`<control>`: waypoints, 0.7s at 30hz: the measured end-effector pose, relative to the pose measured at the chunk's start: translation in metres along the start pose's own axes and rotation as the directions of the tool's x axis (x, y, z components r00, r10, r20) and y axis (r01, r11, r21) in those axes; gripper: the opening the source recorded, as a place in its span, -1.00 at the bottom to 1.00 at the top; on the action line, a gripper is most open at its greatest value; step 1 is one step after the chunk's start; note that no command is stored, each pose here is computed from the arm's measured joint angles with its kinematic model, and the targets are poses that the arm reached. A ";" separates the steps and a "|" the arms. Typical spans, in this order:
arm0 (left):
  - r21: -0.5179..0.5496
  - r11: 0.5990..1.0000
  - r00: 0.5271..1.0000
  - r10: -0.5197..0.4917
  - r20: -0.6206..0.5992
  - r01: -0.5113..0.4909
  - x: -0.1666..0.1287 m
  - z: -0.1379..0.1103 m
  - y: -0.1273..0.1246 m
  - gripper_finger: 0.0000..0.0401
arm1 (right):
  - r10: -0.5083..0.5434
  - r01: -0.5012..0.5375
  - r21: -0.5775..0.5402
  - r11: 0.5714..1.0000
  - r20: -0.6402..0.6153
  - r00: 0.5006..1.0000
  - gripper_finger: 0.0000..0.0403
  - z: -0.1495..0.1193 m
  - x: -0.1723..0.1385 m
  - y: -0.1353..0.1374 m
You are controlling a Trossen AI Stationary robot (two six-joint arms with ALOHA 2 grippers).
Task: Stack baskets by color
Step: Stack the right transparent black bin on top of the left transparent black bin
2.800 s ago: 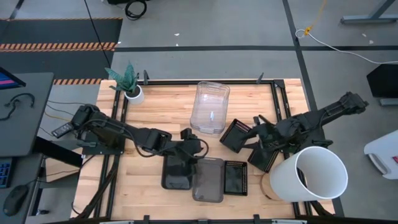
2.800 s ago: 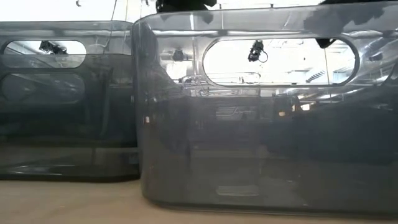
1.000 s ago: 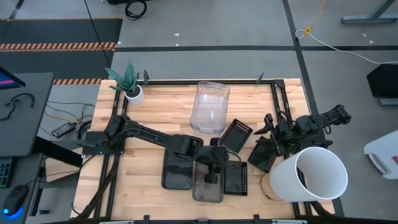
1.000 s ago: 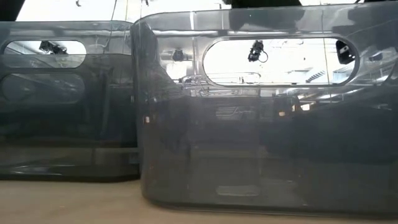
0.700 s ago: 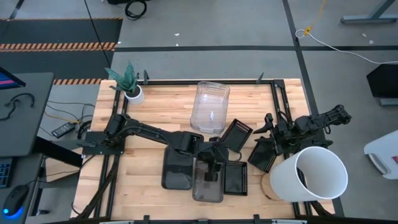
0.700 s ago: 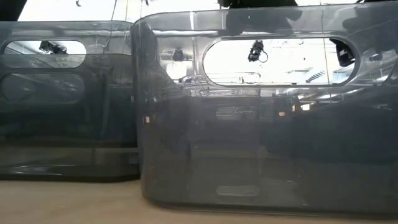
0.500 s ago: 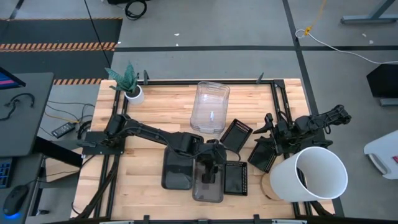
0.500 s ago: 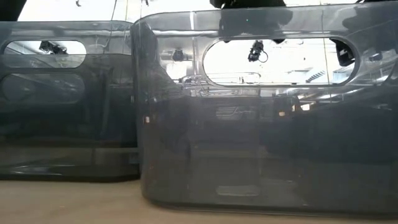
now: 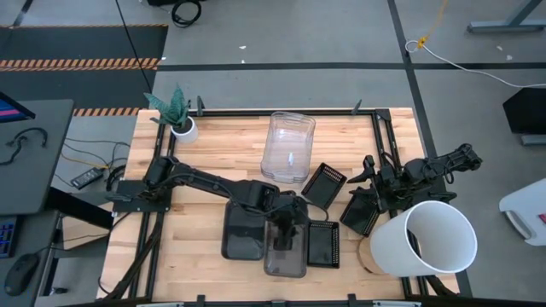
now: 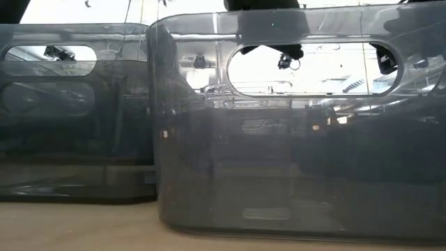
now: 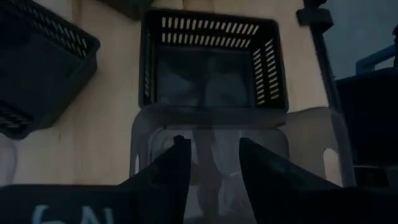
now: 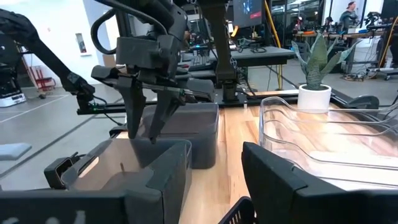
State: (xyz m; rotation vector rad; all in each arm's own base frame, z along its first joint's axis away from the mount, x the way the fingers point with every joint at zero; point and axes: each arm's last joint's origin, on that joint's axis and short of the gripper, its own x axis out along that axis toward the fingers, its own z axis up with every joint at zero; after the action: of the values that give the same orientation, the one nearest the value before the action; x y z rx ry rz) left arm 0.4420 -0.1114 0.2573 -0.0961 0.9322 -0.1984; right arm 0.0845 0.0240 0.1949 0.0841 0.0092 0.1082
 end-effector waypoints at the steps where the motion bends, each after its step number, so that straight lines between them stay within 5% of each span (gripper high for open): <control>1: 0.000 1.000 1.000 0.002 -0.013 -0.002 0.000 -0.001 0.000 -0.29 | 0.000 0.000 0.000 1.000 0.000 1.000 -0.20 0.000 0.000 0.000; 13: 0.293 0.955 0.997 0.062 -0.036 -0.049 0.001 -0.013 -0.034 -0.29 | 0.000 0.000 0.000 1.000 0.000 1.000 -0.20 0.000 0.000 0.000; 16: 0.294 0.950 0.994 0.109 0.020 -0.110 0.001 -0.010 -0.040 -0.29 | 0.000 0.000 0.000 1.000 0.000 1.000 -0.20 0.000 0.000 0.000; 21: 0.145 0.978 0.989 0.146 0.037 -0.150 0.005 -0.007 -0.032 -0.29 | 0.000 0.000 0.000 1.000 0.000 1.000 -0.20 0.000 0.000 0.000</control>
State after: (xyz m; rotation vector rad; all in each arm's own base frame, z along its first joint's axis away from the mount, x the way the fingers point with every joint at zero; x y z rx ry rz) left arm 0.4350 -0.1437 0.2541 0.1069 0.8915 -0.1275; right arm 0.0845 0.0240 0.1950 0.0845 0.0092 0.1085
